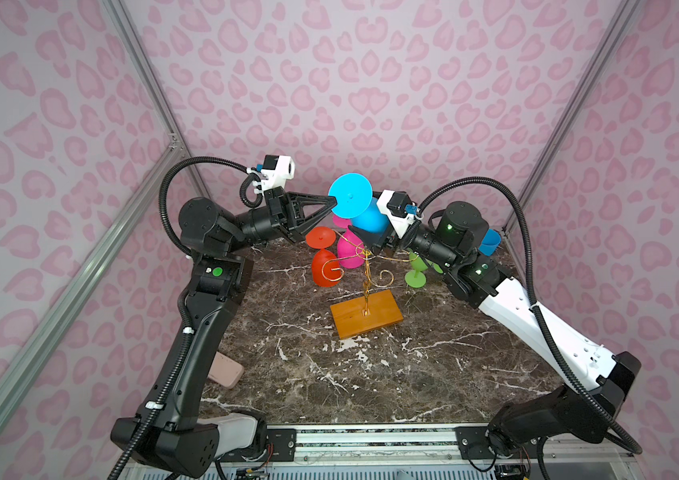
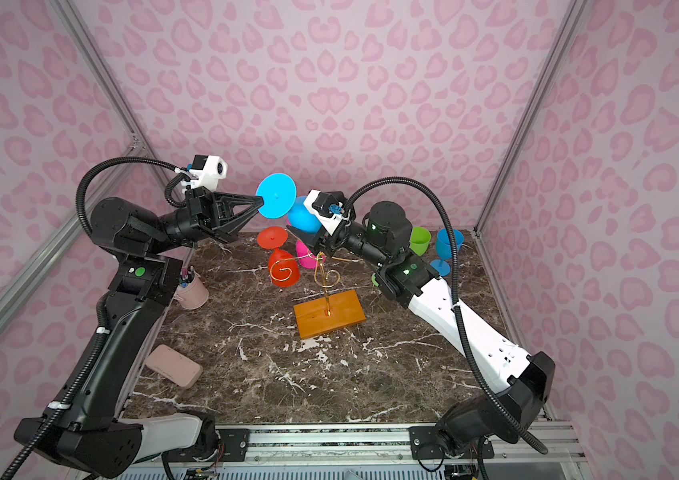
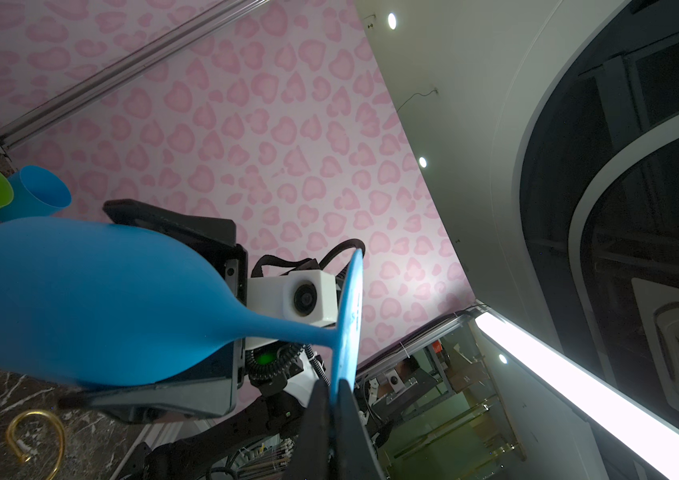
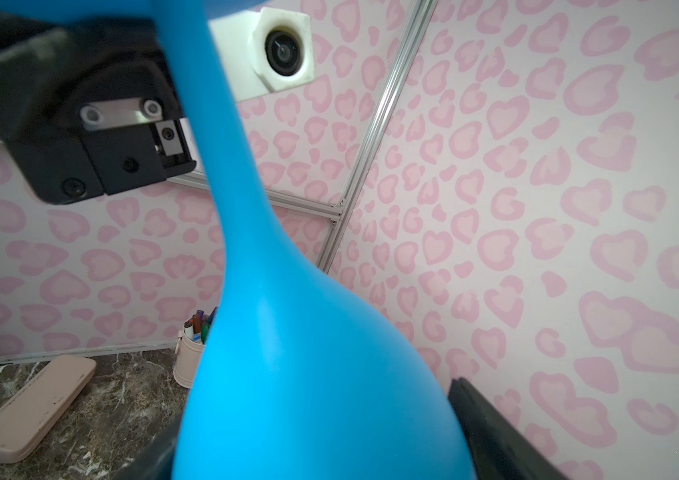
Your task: Take the wine glass off the wine glass rack
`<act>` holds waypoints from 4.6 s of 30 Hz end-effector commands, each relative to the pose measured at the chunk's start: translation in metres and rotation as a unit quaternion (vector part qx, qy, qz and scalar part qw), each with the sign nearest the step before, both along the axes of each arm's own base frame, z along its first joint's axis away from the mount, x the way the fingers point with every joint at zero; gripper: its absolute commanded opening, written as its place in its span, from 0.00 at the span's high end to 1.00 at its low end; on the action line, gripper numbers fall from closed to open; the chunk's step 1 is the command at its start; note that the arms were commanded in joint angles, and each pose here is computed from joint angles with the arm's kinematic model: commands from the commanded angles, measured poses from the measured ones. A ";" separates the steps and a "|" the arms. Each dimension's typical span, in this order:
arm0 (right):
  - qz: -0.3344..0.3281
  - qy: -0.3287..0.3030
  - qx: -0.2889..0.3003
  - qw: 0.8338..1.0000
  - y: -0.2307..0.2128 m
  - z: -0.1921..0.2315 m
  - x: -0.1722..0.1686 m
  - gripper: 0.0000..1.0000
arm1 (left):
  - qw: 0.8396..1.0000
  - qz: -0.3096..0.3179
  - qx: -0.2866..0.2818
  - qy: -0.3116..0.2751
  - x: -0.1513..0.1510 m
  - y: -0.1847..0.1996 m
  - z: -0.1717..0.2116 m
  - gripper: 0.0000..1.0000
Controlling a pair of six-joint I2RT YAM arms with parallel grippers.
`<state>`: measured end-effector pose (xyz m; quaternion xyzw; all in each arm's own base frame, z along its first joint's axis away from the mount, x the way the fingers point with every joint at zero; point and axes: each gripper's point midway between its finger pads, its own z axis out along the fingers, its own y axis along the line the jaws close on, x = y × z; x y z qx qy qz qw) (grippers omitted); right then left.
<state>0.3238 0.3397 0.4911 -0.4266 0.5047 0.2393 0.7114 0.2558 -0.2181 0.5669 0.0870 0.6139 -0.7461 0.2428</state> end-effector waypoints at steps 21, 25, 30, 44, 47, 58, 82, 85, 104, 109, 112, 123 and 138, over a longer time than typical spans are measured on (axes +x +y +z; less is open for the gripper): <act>-0.167 0.218 -0.008 0.961 -0.095 0.005 0.009 0.44 | 0.952 0.157 0.058 -0.254 0.054 0.005 0.012 0.53; -0.175 0.234 -0.016 0.956 -0.104 0.000 0.002 0.46 | 0.906 0.244 0.091 -0.333 0.070 0.017 0.007 0.53; -0.176 0.252 -0.026 0.951 -0.106 -0.010 0.000 0.48 | 0.798 0.332 0.153 -0.478 0.070 0.029 0.004 0.51; -0.129 0.307 -0.054 0.941 -0.076 -0.031 -0.001 0.50 | 0.544 0.279 0.204 -0.765 0.049 -0.009 -0.022 0.57; -0.120 0.314 -0.068 0.940 -0.066 -0.037 -0.002 0.51 | 0.529 0.263 0.199 -0.782 0.049 -0.015 -0.025 0.59; -0.079 0.330 -0.090 0.936 -0.030 -0.052 -0.010 0.53 | 0.506 0.277 0.205 -0.791 0.057 -0.016 -0.023 0.63; -0.034 0.353 -0.076 0.932 -0.004 -0.054 -0.022 0.29 | 0.483 0.292 0.218 -0.796 0.056 -0.011 -0.020 0.97; -0.026 0.347 -0.063 0.936 -0.006 -0.046 -0.027 0.18 | 0.492 0.309 0.231 -0.781 0.063 -0.007 -0.018 0.97; -0.042 0.209 0.104 0.971 -0.099 0.035 -0.088 0.11 | 0.631 0.383 0.235 -0.633 0.107 0.020 -0.022 0.97; -0.075 0.198 0.147 0.966 -0.133 0.031 -0.090 0.18 | 0.663 0.384 0.207 -0.608 0.106 0.024 -0.019 0.97; -0.076 0.203 0.156 0.964 -0.135 0.029 -0.082 0.25 | 0.675 0.383 0.190 -0.602 0.102 0.024 -0.016 0.97; -0.056 0.223 0.151 0.961 -0.102 0.020 -0.045 0.46 | 0.694 0.387 0.167 -0.584 0.092 0.028 -0.011 0.97; -0.030 0.228 0.171 0.958 -0.071 0.027 -0.009 0.56 | 0.715 0.367 0.153 -0.576 0.086 0.023 -0.012 0.97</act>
